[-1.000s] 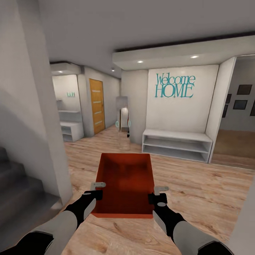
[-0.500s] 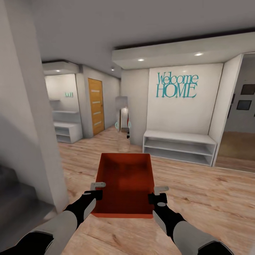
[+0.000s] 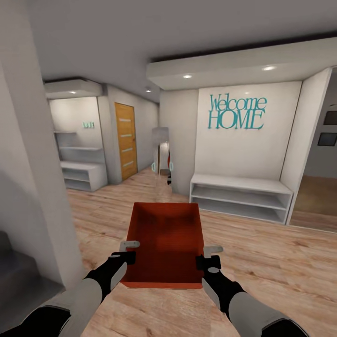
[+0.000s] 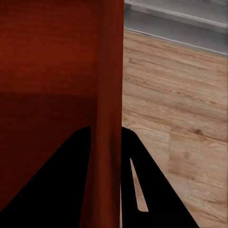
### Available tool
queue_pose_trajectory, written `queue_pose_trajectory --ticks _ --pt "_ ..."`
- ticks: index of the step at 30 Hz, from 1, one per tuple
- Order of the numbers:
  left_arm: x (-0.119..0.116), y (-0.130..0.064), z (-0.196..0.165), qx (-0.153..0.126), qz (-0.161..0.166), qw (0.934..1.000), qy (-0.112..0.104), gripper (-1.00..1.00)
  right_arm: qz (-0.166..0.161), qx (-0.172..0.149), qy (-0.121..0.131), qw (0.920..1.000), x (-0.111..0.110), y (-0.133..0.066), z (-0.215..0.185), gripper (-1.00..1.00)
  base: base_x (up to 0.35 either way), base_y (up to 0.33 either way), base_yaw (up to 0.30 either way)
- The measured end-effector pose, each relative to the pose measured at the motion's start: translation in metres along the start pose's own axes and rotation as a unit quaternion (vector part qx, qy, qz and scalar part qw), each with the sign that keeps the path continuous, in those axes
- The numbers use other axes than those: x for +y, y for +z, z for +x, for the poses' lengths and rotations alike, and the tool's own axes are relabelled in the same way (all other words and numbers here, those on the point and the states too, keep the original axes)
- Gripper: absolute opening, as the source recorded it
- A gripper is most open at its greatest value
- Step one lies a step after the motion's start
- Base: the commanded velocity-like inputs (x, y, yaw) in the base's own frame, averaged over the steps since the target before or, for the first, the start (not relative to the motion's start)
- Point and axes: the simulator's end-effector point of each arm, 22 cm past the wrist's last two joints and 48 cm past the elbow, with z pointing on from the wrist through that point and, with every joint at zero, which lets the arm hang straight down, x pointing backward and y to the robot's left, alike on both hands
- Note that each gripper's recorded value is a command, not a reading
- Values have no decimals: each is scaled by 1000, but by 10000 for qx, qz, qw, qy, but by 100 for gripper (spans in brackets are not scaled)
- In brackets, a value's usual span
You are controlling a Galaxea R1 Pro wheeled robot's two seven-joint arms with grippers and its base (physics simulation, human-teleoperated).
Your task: Move the two storage containers from the living room to the garage. In the garage, place one container on the floor and stack the other container on top of it (either order is fine).
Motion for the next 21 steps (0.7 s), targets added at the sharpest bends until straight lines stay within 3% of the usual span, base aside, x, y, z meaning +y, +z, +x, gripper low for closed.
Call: queue_pose_trajectory --ticks 21 --pt "0 0 -1 -16 2 10000 -3 -100 3 -15 0 10000 0 0 -1 -100 322 0 0"
